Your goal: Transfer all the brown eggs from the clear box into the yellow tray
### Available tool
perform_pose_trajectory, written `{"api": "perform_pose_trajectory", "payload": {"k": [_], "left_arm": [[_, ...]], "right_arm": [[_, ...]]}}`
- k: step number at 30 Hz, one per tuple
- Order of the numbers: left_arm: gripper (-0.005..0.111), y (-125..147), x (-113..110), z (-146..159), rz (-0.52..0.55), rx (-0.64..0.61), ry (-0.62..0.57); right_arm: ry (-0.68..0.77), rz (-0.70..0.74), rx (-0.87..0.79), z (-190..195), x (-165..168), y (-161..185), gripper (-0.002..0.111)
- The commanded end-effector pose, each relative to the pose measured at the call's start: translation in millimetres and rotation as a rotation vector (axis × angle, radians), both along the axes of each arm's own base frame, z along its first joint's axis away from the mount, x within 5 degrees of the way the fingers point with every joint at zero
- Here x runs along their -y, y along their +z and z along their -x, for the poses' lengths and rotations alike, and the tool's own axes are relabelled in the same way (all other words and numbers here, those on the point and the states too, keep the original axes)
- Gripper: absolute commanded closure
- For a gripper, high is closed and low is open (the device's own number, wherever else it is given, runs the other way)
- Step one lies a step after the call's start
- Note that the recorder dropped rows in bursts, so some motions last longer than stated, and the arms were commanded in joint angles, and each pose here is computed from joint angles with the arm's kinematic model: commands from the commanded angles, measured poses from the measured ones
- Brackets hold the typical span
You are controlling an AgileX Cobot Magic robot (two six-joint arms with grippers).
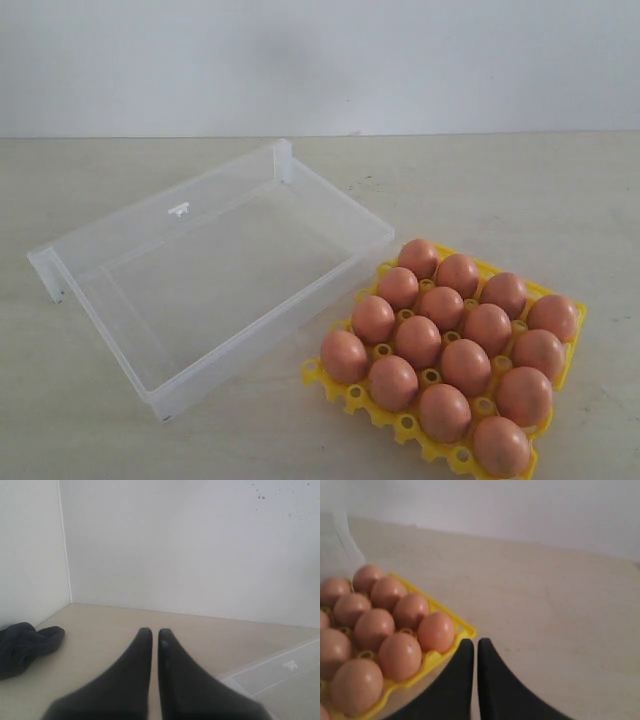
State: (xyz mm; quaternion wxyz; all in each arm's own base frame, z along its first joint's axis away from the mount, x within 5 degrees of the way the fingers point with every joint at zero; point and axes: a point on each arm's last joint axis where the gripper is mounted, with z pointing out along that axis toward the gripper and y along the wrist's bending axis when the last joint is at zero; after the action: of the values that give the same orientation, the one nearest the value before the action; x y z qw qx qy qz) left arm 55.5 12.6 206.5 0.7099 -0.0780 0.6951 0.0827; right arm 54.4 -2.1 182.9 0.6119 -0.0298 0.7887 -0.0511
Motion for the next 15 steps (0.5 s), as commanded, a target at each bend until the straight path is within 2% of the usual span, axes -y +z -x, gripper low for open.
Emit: {"api": "perform_pose_trajectory", "payload": {"k": [1, 5, 10, 15], "left_arm": [[0.103, 1.9, 0.1, 0.5, -0.005, 0.012, 0.0], [0.103, 1.9, 0.1, 0.5, -0.005, 0.012, 0.0], [0.103, 1.9, 0.1, 0.5, -0.005, 0.012, 0.0], [0.103, 1.9, 0.1, 0.5, -0.005, 0.012, 0.0]], "right_arm": [[0.002, 0.029, -0.043, 1.8, 0.4, -3.7, 0.109], [0.003, -0.14, -0.026, 1.4, -3.8, -2.7, 0.109], [0.022, -0.037, -0.028, 1.4, -2.9, -2.6, 0.109], [0.023, -0.037, -0.028, 1.4, -3.0, -2.6, 0.109]]}}
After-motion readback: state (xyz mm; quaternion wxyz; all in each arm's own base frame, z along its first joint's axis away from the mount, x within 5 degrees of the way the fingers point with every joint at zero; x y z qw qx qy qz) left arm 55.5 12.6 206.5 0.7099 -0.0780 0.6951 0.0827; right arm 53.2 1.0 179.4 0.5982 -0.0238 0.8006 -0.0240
